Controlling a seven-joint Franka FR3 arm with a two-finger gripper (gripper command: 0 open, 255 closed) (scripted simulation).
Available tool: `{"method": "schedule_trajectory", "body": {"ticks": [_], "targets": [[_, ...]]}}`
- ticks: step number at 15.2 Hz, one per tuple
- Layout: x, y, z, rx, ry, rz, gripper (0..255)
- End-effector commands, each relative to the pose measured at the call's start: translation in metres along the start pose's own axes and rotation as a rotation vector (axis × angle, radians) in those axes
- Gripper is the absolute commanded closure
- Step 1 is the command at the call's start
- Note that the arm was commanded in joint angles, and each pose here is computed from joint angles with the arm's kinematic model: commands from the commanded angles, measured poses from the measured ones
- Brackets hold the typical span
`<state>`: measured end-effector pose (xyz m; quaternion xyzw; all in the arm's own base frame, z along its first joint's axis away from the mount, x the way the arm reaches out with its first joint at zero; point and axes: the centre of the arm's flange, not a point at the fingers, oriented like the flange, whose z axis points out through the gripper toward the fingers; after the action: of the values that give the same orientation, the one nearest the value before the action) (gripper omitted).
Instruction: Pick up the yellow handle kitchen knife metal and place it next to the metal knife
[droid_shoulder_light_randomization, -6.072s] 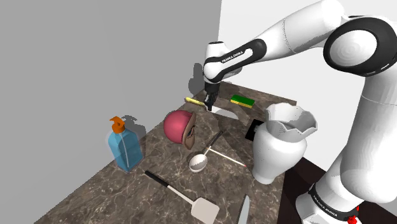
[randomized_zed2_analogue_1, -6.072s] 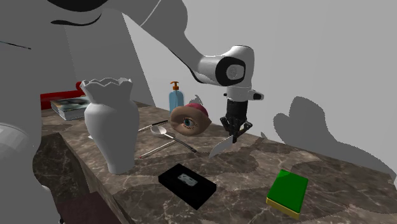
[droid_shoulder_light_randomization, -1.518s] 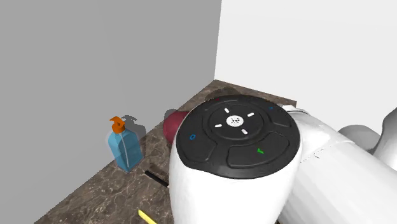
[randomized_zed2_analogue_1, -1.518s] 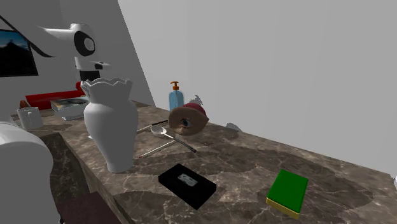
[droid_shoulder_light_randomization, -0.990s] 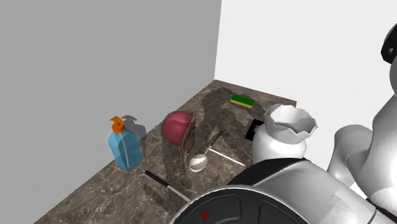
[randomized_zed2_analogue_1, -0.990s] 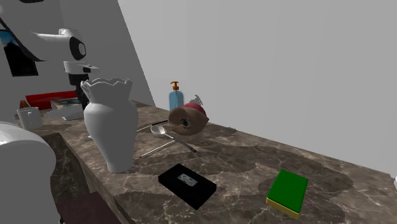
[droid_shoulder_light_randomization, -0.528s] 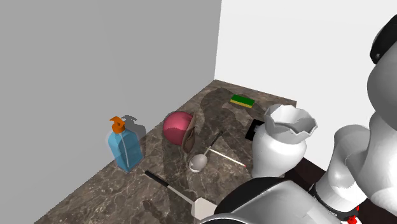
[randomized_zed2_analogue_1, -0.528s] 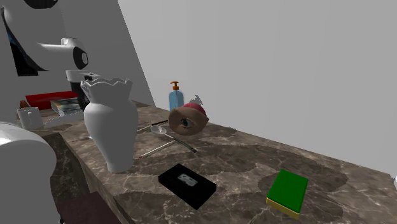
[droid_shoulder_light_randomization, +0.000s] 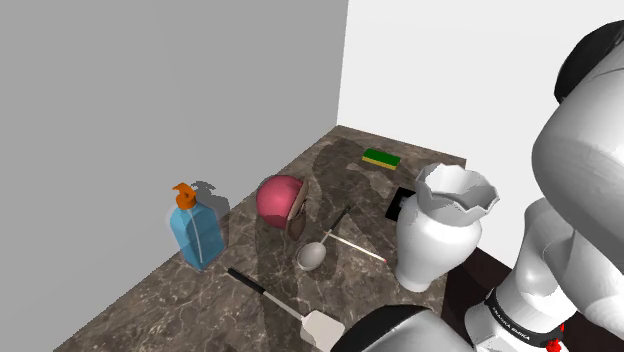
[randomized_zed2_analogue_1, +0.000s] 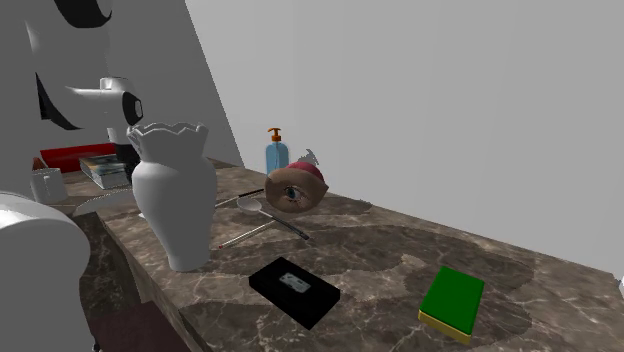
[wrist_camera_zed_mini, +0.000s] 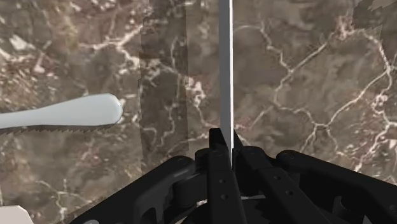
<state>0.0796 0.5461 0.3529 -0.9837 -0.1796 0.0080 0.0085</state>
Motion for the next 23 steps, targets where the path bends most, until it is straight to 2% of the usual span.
{"method": "schedule_trajectory", "body": {"ticks": [1, 8, 9, 14, 18, 23], "targets": [[0.000, 0.001, 0.011, 0.000, 0.001, 0.000, 255], [0.000, 0.001, 0.011, 0.000, 0.001, 0.000, 255], [0.000, 0.001, 0.011, 0.000, 0.001, 0.000, 0], [0.000, 0.001, 0.011, 0.000, 0.001, 0.000, 0], [0.000, 0.001, -0.039, 0.000, 0.001, 0.000, 0], [0.000, 0.001, -0.039, 0.000, 0.001, 0.000, 0]]}}
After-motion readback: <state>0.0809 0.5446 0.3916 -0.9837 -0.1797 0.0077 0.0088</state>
